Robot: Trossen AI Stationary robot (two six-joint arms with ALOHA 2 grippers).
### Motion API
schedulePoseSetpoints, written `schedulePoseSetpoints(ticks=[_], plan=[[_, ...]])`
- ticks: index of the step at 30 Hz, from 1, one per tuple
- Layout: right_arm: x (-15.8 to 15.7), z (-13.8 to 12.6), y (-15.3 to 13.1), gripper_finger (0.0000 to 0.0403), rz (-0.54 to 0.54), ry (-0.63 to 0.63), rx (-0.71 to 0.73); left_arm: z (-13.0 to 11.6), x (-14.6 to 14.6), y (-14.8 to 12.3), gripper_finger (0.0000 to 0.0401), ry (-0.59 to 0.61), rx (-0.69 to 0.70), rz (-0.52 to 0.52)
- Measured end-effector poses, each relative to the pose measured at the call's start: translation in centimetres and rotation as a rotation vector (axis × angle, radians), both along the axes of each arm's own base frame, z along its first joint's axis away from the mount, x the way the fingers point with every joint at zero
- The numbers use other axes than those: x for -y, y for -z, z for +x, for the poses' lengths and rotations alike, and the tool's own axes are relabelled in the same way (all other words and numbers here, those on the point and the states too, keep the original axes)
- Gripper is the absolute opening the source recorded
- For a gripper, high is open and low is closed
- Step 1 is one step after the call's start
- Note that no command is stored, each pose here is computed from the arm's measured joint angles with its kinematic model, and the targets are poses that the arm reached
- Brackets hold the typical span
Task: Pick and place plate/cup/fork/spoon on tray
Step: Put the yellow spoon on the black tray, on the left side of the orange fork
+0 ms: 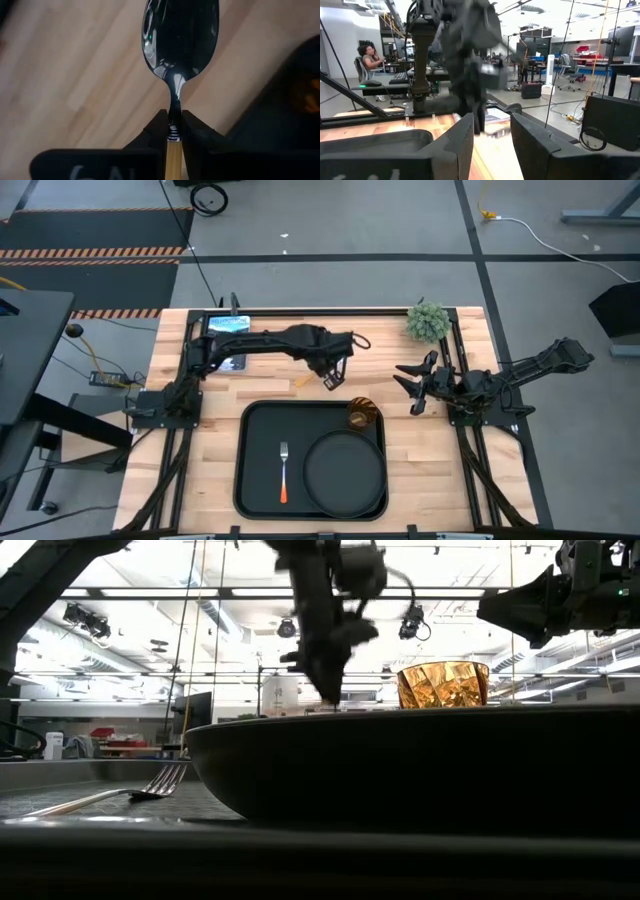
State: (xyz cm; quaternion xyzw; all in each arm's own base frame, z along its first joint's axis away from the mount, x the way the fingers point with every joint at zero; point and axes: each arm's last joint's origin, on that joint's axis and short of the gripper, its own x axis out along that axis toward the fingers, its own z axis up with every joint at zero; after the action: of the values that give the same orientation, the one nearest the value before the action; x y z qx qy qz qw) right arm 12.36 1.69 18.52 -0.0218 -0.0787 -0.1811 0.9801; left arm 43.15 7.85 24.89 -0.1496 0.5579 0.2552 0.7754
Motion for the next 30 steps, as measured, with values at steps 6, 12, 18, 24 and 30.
schedulePoseSetpoints(ticks=[6, 12, 18, 24, 30], plan=[[0.0, 0.0, 0.0, 0.0137, 0.0, 0.0, 0.001, -0.2, 1.8, -4.8, 0.0038, -0.038, 0.044, -0.018], [0.0, 0.0, 0.0, 0.0137, 0.001, 0.0, 0.002, -0.6, 7.0, -5.5, 0.0042, -0.138, 0.027, -0.093], [0.0, 0.0, 0.0, 0.0137, 0.001, 0.0, 0.001, -1.8, 15.4, -2.5, 0.0041, -0.146, -0.054, -0.097], [0.0, 0.0, 0.0, 0.0137, 0.001, 0.0, 0.002, -4.5, 22.8, 0.0, 0.0042, -0.289, -0.081, -0.116], [0.0, 0.0, 0.0, 0.0137, 0.0, 0.0, 0.001, -7.6, 28.0, 1.6, 0.0041, -0.466, -0.056, -0.12]])
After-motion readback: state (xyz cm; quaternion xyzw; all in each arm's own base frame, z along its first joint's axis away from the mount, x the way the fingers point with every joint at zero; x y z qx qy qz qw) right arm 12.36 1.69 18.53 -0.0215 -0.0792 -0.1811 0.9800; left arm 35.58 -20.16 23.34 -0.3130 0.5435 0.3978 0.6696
